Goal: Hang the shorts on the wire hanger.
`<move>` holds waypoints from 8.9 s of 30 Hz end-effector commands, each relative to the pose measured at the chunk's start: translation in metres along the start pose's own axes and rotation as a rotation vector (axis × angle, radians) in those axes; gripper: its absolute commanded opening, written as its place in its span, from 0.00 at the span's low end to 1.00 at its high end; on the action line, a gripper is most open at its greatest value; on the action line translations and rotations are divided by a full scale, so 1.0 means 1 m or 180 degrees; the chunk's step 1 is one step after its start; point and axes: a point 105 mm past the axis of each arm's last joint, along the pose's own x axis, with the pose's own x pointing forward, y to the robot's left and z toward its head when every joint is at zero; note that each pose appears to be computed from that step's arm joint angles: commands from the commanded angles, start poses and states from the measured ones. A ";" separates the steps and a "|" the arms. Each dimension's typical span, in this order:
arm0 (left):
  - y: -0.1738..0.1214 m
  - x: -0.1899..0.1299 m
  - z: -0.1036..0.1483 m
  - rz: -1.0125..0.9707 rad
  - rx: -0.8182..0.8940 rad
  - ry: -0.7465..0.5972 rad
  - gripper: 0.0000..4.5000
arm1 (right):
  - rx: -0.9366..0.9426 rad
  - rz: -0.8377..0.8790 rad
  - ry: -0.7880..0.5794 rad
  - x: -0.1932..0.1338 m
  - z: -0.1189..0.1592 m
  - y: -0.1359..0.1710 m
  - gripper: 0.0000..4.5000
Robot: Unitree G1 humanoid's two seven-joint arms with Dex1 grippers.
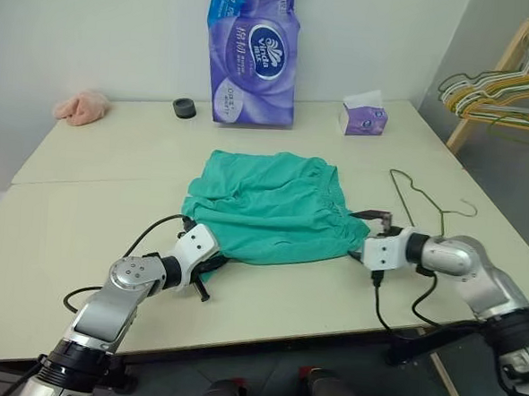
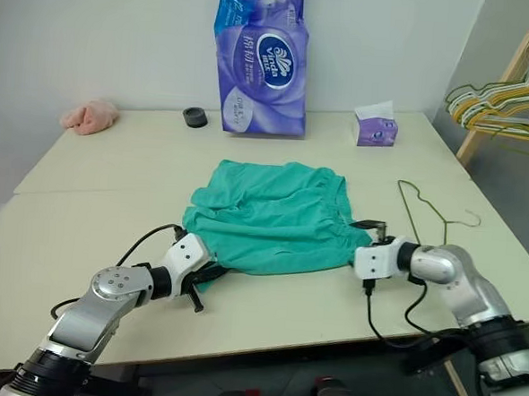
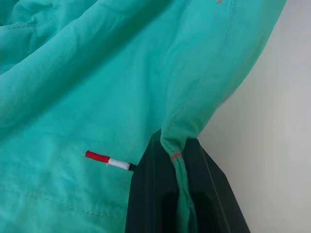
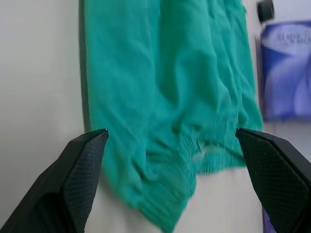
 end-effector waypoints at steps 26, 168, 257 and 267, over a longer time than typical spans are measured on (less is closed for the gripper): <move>0.059 -0.028 0.038 0.0512 0.0062 -0.0409 0.00 | -0.0139 0.0090 -0.0093 -0.005 0.005 0.001 0.94; -0.016 -0.103 0.078 -0.1386 0.0653 -0.0196 1.00 | 0.2679 -0.0591 -0.0845 -0.089 0.021 -0.085 1.00; 0.055 -0.063 0.077 -0.1374 -0.0482 -0.0233 1.00 | -0.0434 -0.1094 -0.1281 -0.031 0.108 -0.140 0.01; 0.044 -0.056 0.078 -0.1505 -0.0483 -0.0271 0.67 | -0.0305 -0.1111 -0.1392 -0.033 0.116 -0.141 0.00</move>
